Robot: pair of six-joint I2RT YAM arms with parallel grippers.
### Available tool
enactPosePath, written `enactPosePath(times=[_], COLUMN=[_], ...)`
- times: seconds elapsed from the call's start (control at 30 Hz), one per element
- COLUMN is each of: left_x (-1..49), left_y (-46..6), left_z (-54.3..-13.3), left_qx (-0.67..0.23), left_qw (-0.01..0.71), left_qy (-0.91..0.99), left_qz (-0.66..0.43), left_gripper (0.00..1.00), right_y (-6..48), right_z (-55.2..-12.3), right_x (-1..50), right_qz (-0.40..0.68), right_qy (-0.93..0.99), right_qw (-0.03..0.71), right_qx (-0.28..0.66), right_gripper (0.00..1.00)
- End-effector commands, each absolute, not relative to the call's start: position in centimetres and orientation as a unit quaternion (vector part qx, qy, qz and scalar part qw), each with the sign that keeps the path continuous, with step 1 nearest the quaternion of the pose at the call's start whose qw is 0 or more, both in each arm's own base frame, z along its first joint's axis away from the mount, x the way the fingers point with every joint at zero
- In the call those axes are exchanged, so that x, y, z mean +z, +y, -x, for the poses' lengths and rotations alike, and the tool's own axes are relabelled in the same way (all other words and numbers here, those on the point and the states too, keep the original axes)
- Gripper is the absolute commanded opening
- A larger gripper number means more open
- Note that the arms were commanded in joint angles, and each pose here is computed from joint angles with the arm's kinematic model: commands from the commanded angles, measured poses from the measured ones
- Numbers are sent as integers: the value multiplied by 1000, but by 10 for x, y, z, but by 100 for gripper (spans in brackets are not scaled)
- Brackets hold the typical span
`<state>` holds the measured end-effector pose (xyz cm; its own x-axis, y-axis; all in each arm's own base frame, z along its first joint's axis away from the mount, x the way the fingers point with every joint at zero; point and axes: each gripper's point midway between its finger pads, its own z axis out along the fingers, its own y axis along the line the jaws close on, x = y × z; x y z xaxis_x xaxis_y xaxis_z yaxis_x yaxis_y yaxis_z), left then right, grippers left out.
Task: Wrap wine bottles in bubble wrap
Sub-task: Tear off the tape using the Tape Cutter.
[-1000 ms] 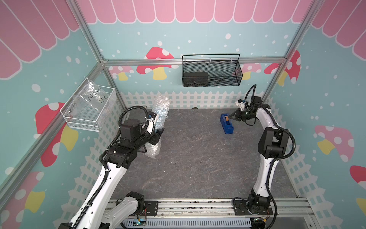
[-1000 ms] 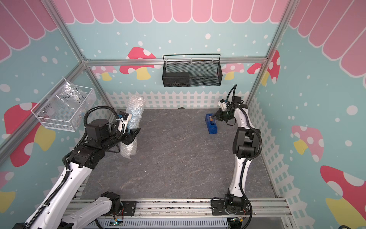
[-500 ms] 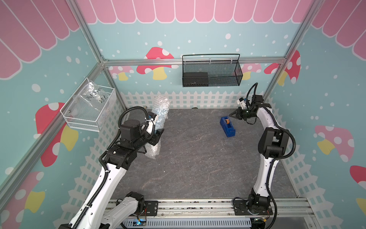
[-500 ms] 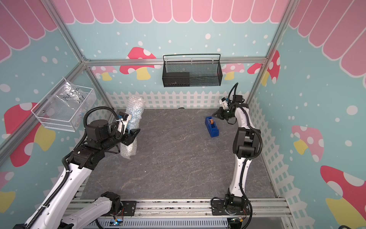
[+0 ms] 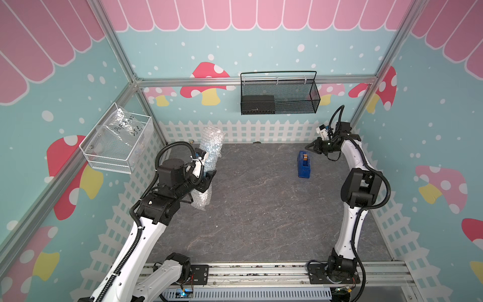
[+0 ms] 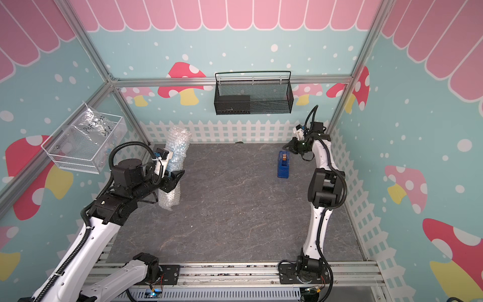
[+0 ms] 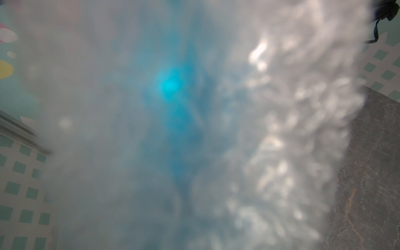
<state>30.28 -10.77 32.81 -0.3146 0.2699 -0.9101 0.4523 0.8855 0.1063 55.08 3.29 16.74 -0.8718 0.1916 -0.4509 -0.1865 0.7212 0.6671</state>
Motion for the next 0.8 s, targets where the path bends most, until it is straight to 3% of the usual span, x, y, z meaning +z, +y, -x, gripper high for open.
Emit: enactPosePath(times=[0.0, 0.17, 0.3, 0.5, 0.77], left_x=[375, 374, 371, 370, 364], left_y=[-107, -109, -109, -109, -106], left_z=[-303, -303, -304, -304, -303], left_qx=[-89, -94, -95, -93, -87], left_qw=[609, 608, 608, 608, 607], left_qy=[758, 758, 759, 758, 761], left_qz=[-215, -217, -214, -216, -213], left_gripper=[0, 0, 0, 0, 0], right_y=[31, 30, 31, 35, 41], right_z=[-555, -569, -565, -537, -464], right_x=[171, 217, 201, 172, 154], right_qz=[9, 17, 13, 10, 0], right_qy=[887, 872, 878, 890, 909], right_qw=[267, 311, 294, 257, 217], right_qx=[376, 378, 378, 376, 356], right_gripper=[0, 0, 0, 0, 0])
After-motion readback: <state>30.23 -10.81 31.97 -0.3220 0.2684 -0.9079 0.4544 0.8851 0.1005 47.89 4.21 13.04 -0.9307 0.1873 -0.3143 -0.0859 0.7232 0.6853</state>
